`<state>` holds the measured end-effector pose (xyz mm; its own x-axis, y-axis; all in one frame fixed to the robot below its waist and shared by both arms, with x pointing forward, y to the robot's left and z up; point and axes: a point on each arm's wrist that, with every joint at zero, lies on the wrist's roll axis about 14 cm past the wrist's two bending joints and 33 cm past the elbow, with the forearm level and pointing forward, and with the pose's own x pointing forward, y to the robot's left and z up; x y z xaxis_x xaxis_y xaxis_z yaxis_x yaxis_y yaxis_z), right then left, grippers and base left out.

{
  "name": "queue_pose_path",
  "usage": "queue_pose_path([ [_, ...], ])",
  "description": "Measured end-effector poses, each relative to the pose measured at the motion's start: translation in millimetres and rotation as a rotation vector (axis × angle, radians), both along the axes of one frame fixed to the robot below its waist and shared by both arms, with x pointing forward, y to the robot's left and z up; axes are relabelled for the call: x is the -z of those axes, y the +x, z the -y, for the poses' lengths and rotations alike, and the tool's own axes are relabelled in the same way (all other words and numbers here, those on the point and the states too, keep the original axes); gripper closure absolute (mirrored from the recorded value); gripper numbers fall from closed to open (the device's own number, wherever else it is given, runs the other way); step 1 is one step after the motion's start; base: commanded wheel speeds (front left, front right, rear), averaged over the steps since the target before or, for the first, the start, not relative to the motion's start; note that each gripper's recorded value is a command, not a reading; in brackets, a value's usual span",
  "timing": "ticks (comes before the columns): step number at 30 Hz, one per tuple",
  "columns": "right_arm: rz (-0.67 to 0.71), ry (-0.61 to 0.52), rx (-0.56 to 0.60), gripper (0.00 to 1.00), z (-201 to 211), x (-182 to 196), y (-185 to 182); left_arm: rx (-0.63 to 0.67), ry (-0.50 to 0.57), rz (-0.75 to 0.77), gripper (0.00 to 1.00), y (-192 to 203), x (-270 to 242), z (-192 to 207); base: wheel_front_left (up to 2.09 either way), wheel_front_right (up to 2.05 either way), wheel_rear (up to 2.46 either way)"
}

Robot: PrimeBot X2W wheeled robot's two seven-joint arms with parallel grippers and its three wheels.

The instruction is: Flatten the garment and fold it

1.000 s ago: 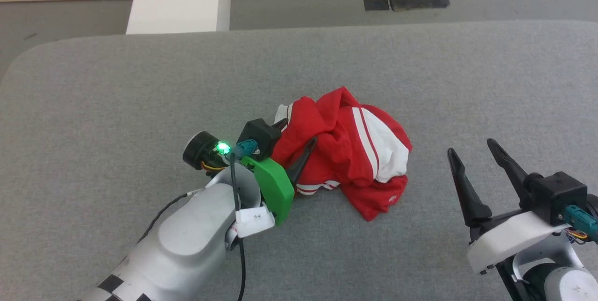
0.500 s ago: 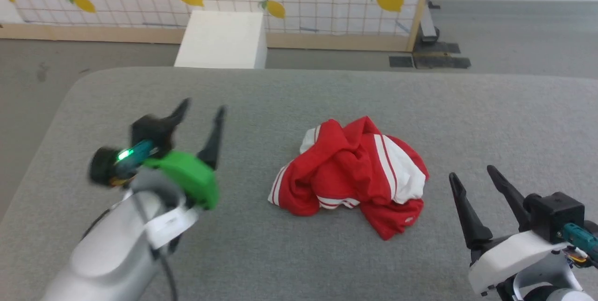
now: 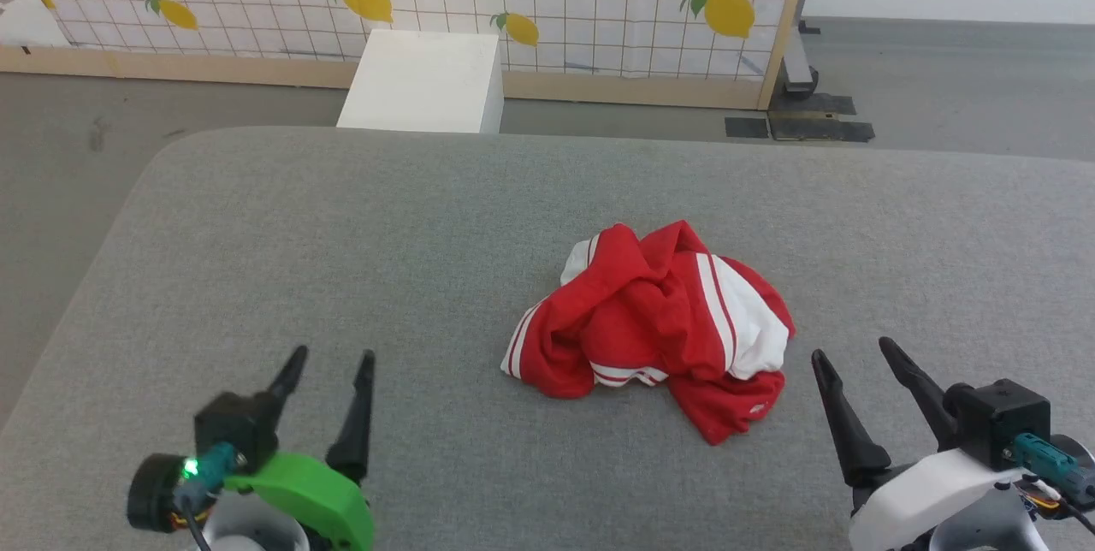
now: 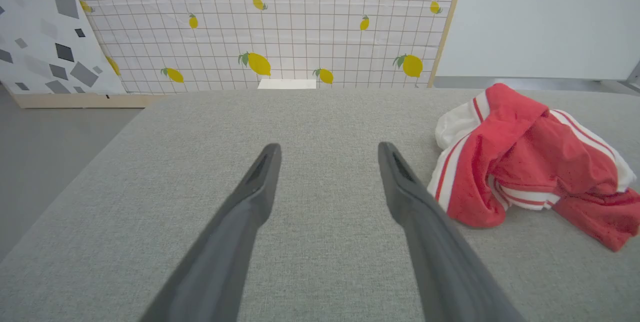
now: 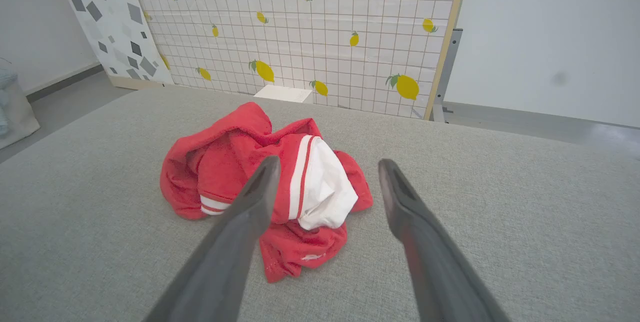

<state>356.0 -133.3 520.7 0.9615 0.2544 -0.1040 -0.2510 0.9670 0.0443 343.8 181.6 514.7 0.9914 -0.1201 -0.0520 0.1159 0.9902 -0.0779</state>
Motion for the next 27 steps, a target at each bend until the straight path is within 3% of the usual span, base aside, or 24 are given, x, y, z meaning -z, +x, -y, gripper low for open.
queue_pose_path([
  [17, -0.042, -0.012, -0.004, 0.0, 0.6, 13.2, 1.9, 0.079, 0.009, 0.075, 0.0, -10.5, -14.7, 33.0, 0.0, 0.0, 0.0],
  [27, -0.309, -0.129, -0.146, 0.0, -18.6, 44.4, 25.9, 0.073, -0.004, 0.057, 0.0, -3.5, -8.5, 33.2, 0.0, 0.0, 0.0],
])
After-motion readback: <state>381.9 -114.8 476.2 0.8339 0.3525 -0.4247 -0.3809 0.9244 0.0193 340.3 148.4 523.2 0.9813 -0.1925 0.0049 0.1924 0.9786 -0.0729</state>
